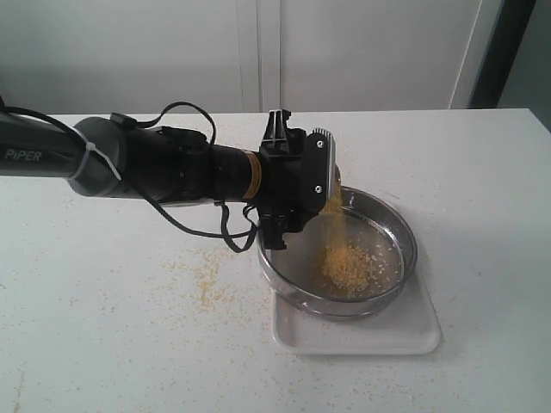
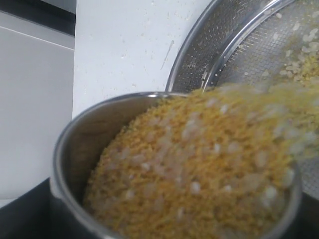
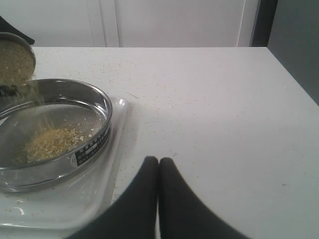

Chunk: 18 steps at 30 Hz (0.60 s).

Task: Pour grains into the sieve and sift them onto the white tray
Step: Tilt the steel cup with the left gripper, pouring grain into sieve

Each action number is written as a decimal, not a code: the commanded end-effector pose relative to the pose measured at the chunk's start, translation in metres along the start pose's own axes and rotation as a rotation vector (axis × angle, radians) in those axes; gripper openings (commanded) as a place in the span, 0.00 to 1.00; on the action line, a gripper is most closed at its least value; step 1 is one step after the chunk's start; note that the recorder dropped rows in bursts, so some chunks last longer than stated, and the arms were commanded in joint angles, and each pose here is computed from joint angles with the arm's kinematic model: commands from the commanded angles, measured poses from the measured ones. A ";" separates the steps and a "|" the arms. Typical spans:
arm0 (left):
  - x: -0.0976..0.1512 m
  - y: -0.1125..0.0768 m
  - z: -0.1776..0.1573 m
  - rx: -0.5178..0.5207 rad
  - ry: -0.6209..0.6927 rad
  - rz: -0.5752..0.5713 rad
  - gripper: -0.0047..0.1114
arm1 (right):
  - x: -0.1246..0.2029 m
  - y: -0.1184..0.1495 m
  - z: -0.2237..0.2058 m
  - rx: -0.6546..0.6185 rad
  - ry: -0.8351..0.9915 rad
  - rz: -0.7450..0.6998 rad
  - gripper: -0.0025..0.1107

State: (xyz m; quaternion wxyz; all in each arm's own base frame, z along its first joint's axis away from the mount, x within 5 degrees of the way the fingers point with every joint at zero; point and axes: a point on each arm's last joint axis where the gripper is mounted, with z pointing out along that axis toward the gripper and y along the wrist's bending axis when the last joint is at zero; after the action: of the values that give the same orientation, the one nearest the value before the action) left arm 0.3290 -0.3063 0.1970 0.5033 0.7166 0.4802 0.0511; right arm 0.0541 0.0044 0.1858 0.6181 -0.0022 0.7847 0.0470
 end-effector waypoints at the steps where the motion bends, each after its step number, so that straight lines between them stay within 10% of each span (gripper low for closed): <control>1: -0.006 0.009 -0.004 -0.025 -0.025 0.017 0.04 | 0.001 0.000 0.000 0.006 -0.008 0.001 0.02; 18: -0.014 0.001 -0.002 0.002 0.026 0.138 0.04 | 0.001 0.000 0.000 0.006 -0.008 0.001 0.02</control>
State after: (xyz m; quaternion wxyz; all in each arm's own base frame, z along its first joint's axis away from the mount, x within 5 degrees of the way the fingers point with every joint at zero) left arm 0.3219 -0.3134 0.1958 0.4833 0.7480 0.4460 0.0894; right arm 0.0541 0.0044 0.1858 0.6181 -0.0022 0.7847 0.0470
